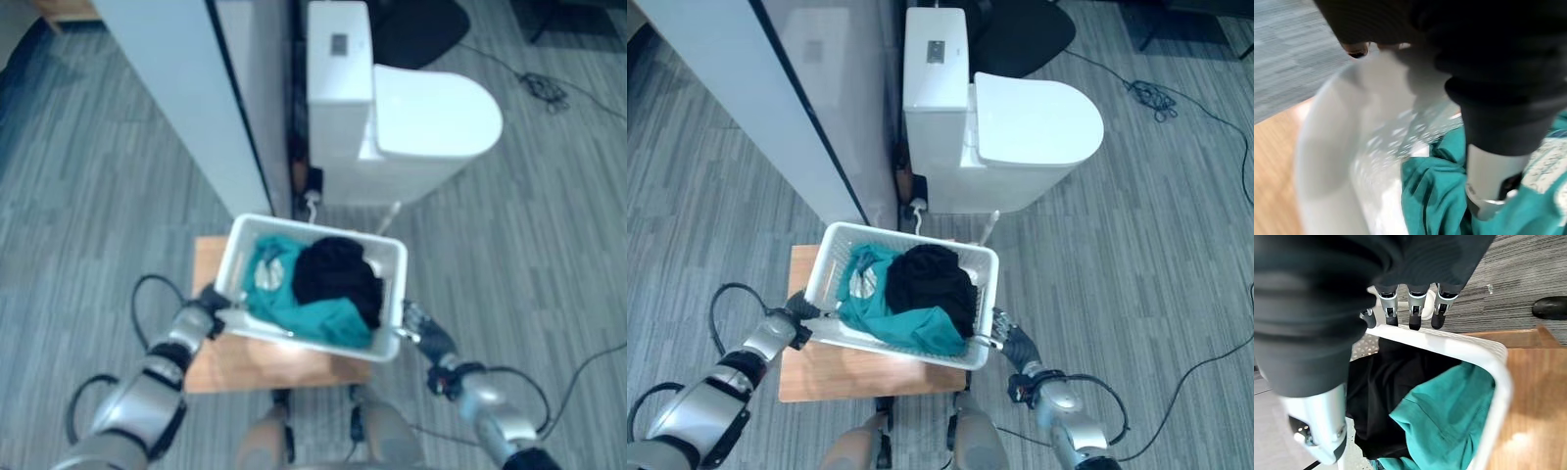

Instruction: Grab the laundry basket,head to the washer,open it,put in the laundry and shut it.

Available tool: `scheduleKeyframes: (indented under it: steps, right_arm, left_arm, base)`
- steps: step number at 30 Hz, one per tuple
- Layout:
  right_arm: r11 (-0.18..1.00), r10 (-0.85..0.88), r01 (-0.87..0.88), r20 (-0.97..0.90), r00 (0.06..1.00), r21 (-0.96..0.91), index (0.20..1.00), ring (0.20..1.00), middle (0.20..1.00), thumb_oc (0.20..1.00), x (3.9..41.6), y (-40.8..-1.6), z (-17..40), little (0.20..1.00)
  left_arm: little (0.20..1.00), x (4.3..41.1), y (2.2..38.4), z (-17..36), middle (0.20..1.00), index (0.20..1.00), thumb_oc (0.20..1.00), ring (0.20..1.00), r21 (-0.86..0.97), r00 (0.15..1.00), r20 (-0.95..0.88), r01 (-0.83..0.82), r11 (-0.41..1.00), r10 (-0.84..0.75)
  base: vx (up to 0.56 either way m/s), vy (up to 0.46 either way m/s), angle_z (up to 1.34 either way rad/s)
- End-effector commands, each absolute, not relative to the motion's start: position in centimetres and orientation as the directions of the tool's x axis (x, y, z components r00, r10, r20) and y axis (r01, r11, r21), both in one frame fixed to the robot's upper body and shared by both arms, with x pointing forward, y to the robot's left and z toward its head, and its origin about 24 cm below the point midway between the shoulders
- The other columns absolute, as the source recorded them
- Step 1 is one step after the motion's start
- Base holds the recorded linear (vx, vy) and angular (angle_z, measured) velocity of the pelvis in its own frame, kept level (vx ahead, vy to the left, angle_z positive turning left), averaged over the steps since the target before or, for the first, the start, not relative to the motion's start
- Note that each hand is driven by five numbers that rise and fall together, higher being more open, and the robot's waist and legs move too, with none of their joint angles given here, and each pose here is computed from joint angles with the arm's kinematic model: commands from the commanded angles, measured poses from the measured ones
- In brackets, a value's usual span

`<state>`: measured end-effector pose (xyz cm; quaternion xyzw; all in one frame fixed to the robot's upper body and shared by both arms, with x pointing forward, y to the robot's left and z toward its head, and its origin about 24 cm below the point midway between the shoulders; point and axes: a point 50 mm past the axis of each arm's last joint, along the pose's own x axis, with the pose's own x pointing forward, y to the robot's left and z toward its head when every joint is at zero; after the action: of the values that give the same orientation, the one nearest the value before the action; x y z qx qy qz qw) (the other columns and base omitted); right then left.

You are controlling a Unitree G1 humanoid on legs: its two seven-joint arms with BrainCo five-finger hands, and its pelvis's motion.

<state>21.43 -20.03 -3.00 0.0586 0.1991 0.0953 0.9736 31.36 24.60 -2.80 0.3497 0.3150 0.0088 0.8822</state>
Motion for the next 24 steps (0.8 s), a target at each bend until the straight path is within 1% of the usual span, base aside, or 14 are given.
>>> scheduleKeyframes:
  steps: [1, 7, 12, 20, 24]
  right_arm:
    - [0.976, 0.177, -0.131, -0.277, 0.945, 0.177, 1.000, 1.000, 1.000, 1.000, 21.8, -20.5, -1.6, 1.000]
    - [0.986, 0.123, -0.086, -0.283, 0.951, 0.141, 1.000, 1.000, 1.000, 1.000, 22.4, -21.6, -1.7, 1.000]
    - [0.984, 0.094, -0.047, -0.274, 0.957, 0.175, 1.000, 1.000, 1.000, 1.000, 22.6, -21.7, -1.8, 1.000]
    - [0.975, 0.051, 0.021, -0.316, 0.947, 0.220, 1.000, 1.000, 1.000, 1.000, 22.2, -22.1, -2.9, 1.000]
    - [0.976, 0.017, 0.059, -0.342, 0.940, 0.209, 1.000, 1.000, 1.000, 1.000, 22.1, -22.6, -3.5, 1.000]
  left_arm:
    - [1.000, 33.1, 23.4, -1.5, 1.000, 1.000, 1.000, 1.000, 0.640, 0.822, -0.524, 0.210, 0.739, 0.220]
    - [1.000, 33.3, 22.0, -1.7, 1.000, 1.000, 1.000, 1.000, 0.615, 0.832, -0.529, 0.238, 0.752, 0.169]
    - [1.000, 33.2, 20.7, -1.9, 1.000, 1.000, 1.000, 1.000, 0.577, 0.846, -0.523, 0.261, 0.774, 0.104]
    - [1.000, 32.6, 20.7, -2.5, 1.000, 1.000, 1.000, 1.000, 0.560, 0.844, -0.530, 0.275, 0.782, 0.082]
    - [1.000, 32.3, 20.8, -2.9, 1.000, 1.000, 1.000, 1.000, 0.555, 0.836, -0.541, 0.277, 0.784, 0.087]
  base:
    - [0.00, 0.000, 0.00]
    - [0.00, -0.003, -0.09]
    - [0.00, -0.002, 0.02]
    - [0.00, -0.001, 0.00]
    - [0.00, 0.000, 0.00]
